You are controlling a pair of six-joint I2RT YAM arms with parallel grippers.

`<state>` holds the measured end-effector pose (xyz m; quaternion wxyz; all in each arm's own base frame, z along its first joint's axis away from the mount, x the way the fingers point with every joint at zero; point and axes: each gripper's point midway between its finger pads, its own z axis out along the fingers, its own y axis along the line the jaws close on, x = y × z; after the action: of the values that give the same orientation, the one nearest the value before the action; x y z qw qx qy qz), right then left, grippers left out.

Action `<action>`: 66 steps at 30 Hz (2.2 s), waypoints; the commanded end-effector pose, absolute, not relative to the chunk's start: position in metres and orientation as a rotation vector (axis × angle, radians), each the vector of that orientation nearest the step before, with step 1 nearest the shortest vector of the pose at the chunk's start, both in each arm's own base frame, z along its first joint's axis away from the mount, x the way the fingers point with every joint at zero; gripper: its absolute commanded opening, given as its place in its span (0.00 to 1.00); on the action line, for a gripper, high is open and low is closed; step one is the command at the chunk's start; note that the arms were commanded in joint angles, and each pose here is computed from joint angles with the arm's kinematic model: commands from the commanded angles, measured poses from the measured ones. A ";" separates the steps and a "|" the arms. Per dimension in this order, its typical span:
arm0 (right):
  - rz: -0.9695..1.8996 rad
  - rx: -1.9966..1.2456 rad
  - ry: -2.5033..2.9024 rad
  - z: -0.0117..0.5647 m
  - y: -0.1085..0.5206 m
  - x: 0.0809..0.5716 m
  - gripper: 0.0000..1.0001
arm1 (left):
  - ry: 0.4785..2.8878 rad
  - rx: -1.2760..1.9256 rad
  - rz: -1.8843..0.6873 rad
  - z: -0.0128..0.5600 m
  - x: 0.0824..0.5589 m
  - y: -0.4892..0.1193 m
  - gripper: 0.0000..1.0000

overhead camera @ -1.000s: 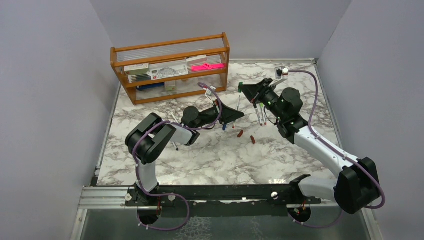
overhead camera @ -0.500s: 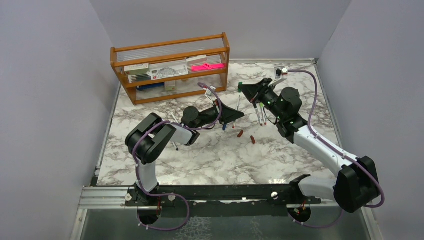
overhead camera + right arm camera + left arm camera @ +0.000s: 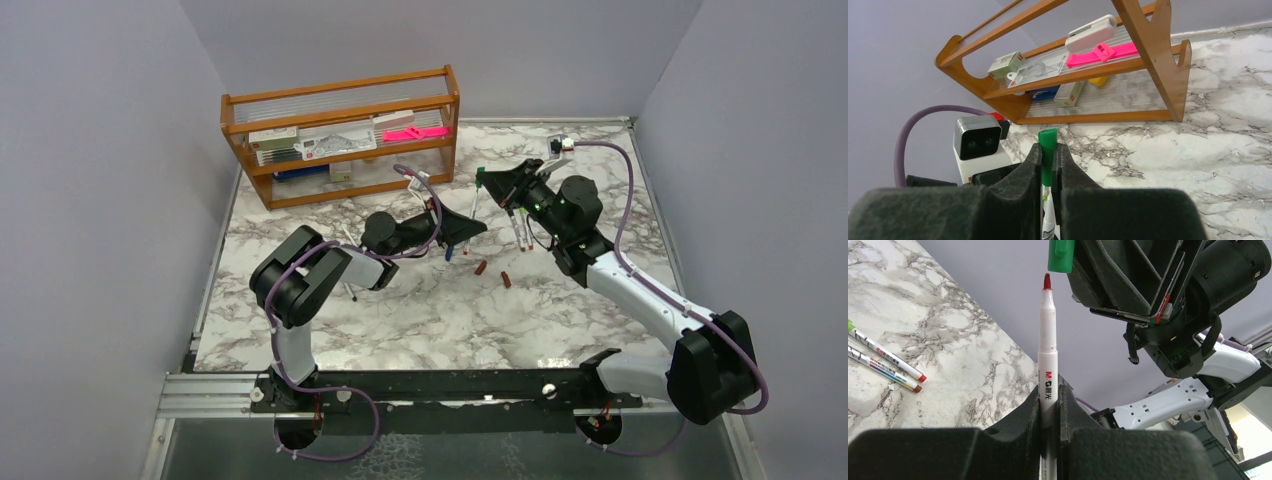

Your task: Insert the pens into the pen caps

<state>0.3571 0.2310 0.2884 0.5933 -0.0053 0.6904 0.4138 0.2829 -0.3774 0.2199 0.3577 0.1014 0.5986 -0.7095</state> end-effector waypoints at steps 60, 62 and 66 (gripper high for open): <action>1.076 -0.096 1.672 0.240 0.236 0.313 0.02 | 1.310 0.353 -1.714 0.295 0.313 -0.386 0.00; 1.057 -0.139 1.653 0.247 0.236 0.311 0.02 | 1.294 0.378 -1.714 0.301 0.314 -0.389 0.00; 1.022 -0.208 1.620 0.260 0.234 0.308 0.02 | 1.267 0.434 -1.711 0.307 0.312 -0.391 0.00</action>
<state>0.3338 0.2137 0.2906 0.6236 -0.0093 0.6514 0.4322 0.2965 -0.3992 0.2486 0.3857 0.1663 0.5821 -0.6962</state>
